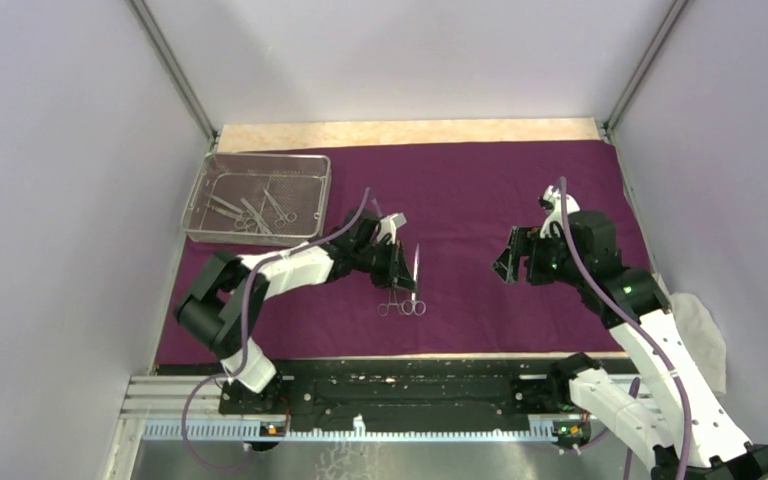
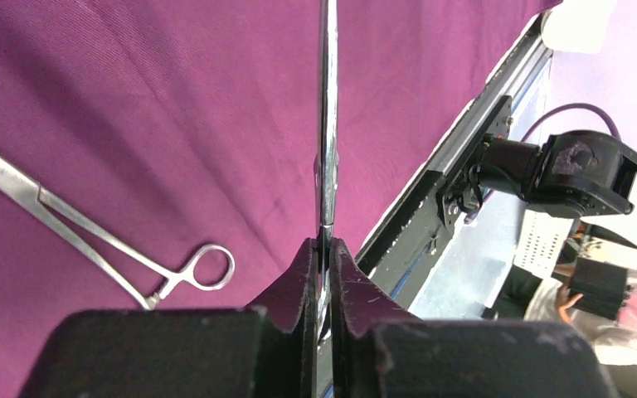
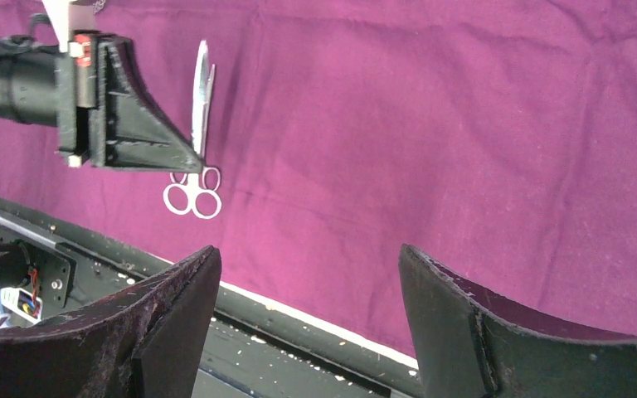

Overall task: Open and lay out the surgical kit
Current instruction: Place the medical item in the surgical kit.

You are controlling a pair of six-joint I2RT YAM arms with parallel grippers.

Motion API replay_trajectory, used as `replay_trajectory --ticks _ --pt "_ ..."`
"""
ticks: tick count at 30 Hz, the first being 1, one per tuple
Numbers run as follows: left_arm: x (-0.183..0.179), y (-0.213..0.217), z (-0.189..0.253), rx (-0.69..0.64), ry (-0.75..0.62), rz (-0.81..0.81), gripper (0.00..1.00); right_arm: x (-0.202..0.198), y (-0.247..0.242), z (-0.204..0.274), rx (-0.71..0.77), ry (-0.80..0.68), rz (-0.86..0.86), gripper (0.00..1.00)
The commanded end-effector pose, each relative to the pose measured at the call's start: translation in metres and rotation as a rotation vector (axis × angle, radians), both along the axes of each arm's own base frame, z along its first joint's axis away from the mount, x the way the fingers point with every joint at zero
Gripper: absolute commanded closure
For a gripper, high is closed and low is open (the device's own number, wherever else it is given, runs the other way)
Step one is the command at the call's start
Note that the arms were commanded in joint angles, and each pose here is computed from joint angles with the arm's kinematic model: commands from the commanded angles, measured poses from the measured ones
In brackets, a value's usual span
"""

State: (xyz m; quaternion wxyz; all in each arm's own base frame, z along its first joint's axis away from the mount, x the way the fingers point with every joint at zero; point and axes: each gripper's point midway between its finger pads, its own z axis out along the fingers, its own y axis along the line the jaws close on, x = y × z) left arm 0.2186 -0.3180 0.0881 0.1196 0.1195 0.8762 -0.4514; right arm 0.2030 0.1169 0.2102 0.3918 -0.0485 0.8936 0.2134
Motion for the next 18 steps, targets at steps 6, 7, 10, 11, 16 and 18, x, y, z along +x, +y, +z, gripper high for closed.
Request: replay_trajectory --ticks 6,7,10,11,16,18 --pt "0.028 -0.026 -0.014 -0.063 0.131 0.045 1.00 0.001 -0.001 0.010 0.013 -0.028 -0.011 0.22" --pt "0.028 -0.026 -0.018 -0.058 0.143 0.047 1.00 0.001 -0.002 0.009 0.011 -0.027 -0.015 0.22" --pt "0.029 -0.024 -0.023 -0.061 0.155 0.058 1.00 0.000 -0.004 0.009 0.007 -0.025 -0.021 0.22" --pt "0.029 -0.023 -0.024 -0.067 0.158 0.063 1.00 -0.001 -0.004 0.008 0.009 -0.024 -0.023 0.22" --pt "0.028 -0.024 -0.030 -0.078 0.198 0.070 1.00 0.000 -0.002 0.009 0.017 -0.024 -0.022 0.22" --pt "0.028 -0.022 -0.029 -0.082 0.202 0.076 1.00 0.001 -0.002 0.008 0.016 -0.020 -0.021 0.22"
